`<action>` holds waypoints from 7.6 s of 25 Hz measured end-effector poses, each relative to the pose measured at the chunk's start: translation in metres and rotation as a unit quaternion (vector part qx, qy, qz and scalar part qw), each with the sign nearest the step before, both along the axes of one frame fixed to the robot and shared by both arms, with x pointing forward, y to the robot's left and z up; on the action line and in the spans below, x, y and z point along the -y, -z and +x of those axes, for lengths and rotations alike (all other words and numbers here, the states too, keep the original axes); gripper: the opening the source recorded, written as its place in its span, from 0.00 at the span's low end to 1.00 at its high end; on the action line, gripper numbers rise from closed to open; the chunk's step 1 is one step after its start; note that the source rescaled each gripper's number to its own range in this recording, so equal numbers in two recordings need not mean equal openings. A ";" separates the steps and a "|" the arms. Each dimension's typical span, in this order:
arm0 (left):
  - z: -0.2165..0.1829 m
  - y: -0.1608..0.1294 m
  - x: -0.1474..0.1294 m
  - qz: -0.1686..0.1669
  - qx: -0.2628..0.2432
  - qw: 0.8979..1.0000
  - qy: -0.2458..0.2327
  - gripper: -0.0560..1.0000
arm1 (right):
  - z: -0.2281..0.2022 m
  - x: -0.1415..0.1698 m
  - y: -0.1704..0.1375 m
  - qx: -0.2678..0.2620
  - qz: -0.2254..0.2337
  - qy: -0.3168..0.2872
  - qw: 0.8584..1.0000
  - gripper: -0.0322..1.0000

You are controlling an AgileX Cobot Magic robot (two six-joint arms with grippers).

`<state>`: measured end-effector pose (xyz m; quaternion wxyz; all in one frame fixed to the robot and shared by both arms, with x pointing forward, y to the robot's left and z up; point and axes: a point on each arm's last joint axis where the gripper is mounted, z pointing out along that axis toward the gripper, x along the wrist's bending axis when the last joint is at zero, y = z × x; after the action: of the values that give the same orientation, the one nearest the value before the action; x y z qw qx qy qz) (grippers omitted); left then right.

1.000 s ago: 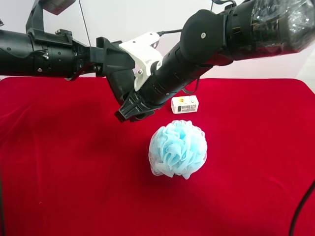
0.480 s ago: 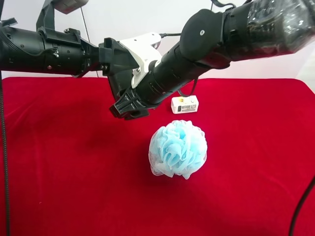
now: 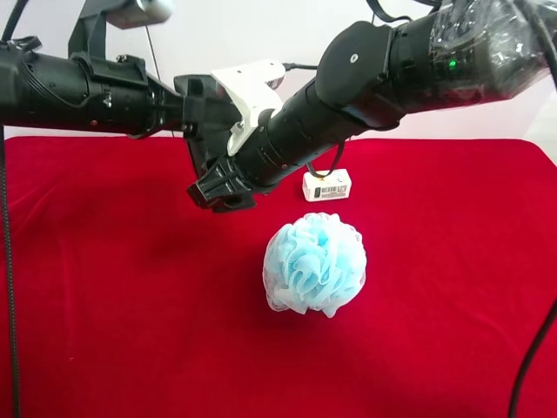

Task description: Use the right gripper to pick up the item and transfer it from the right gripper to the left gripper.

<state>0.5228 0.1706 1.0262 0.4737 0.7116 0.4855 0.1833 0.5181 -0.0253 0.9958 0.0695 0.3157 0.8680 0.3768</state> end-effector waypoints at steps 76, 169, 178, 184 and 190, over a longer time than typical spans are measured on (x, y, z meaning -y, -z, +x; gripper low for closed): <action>0.008 0.007 -0.014 0.022 -0.011 0.997 -0.067 0.07 | -0.059 0.047 -0.100 -0.004 -0.009 0.008 1.000 1.00; 0.038 0.083 -0.049 0.313 -0.055 0.935 -0.160 0.05 | -0.250 0.258 -0.048 0.078 -0.039 0.136 0.987 1.00; 0.040 0.089 -0.051 0.371 -0.024 0.920 -0.127 0.84 | -0.250 0.258 -0.048 0.078 -0.039 0.136 0.987 1.00; 0.043 0.084 -0.055 0.413 0.008 0.902 -0.126 0.98 | -0.250 0.258 -0.048 0.078 -0.039 0.136 0.987 1.00; 0.044 0.080 -0.063 0.439 0.018 0.883 -0.161 0.98 | -0.250 0.258 -0.048 0.078 -0.039 0.136 0.987 1.00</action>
<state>0.5665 0.2336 0.9466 0.0849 0.7551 0.4549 0.4644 0.2684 -0.2834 1.0436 0.2003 0.3971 0.8232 0.3530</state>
